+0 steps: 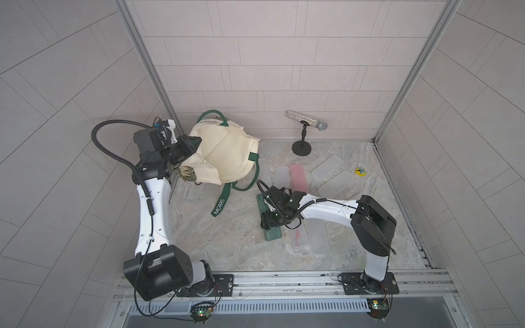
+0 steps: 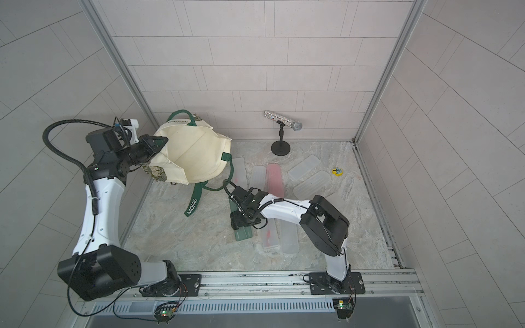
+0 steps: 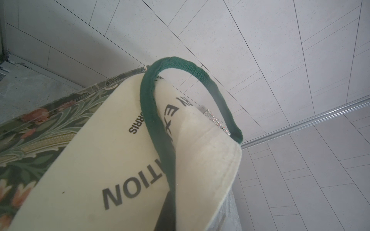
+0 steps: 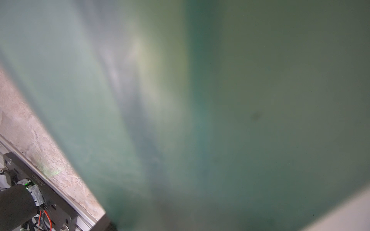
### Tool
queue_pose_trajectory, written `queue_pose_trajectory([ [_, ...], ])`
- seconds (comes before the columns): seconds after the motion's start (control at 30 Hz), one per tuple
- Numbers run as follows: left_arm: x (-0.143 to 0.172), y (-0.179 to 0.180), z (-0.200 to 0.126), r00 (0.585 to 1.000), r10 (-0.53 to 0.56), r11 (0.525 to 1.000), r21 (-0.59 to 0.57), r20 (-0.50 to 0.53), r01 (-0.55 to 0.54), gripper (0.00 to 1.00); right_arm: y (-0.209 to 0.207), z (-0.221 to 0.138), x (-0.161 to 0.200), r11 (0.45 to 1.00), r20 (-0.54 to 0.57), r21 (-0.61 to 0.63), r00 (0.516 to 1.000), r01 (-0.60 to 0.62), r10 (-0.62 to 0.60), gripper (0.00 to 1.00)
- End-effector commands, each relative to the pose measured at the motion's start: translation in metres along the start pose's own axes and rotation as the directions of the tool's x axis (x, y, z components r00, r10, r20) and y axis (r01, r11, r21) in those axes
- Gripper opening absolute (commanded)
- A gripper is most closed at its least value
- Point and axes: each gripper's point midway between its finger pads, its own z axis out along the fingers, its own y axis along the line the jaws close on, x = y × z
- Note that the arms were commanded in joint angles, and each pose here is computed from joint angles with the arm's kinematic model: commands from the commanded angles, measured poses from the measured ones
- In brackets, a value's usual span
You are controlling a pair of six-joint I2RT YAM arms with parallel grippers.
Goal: Take out the pencil case from the canvas bag
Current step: Place the pencil case at the center of the board.
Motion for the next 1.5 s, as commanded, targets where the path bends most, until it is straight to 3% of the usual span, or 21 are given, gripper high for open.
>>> queue_pose_trajectory([
  [0.0,-0.025,-0.025,-0.011,0.993,0.077,0.995,0.054,0.091,-0.082,0.00,0.012,0.008,-0.003,0.999,-0.009,-0.037,1.000,-0.017,0.017,0.59],
  [0.23,-0.028,-0.023,-0.013,0.992,0.042,0.997,0.062,0.116,-0.050,0.00,0.007,0.027,-0.004,0.998,-0.026,-0.018,0.998,-0.063,0.062,0.59],
  [0.43,-0.031,-0.023,-0.013,0.991,0.023,0.997,0.064,0.128,-0.031,0.00,0.002,0.030,-0.003,0.996,-0.017,-0.006,0.996,-0.085,0.084,0.64],
  [0.8,-0.036,-0.023,-0.010,0.990,-0.019,0.996,0.087,0.138,0.007,0.00,0.001,0.013,-0.005,0.998,0.018,-0.010,0.998,-0.067,0.067,0.90],
  [1.17,-0.037,-0.022,-0.007,0.990,-0.034,0.995,0.096,0.136,0.021,0.00,0.028,-0.050,-0.042,0.986,0.201,-0.164,0.977,-0.042,0.075,0.94],
  [1.37,-0.038,-0.020,-0.005,0.987,-0.084,0.992,0.109,0.134,0.070,0.00,0.045,-0.104,-0.085,0.956,0.373,-0.293,0.917,-0.031,0.144,0.93],
  [1.47,-0.039,-0.016,-0.001,0.985,-0.107,0.989,0.112,0.138,0.091,0.00,0.053,-0.119,-0.109,0.919,0.421,-0.391,0.880,-0.044,0.221,0.87],
])
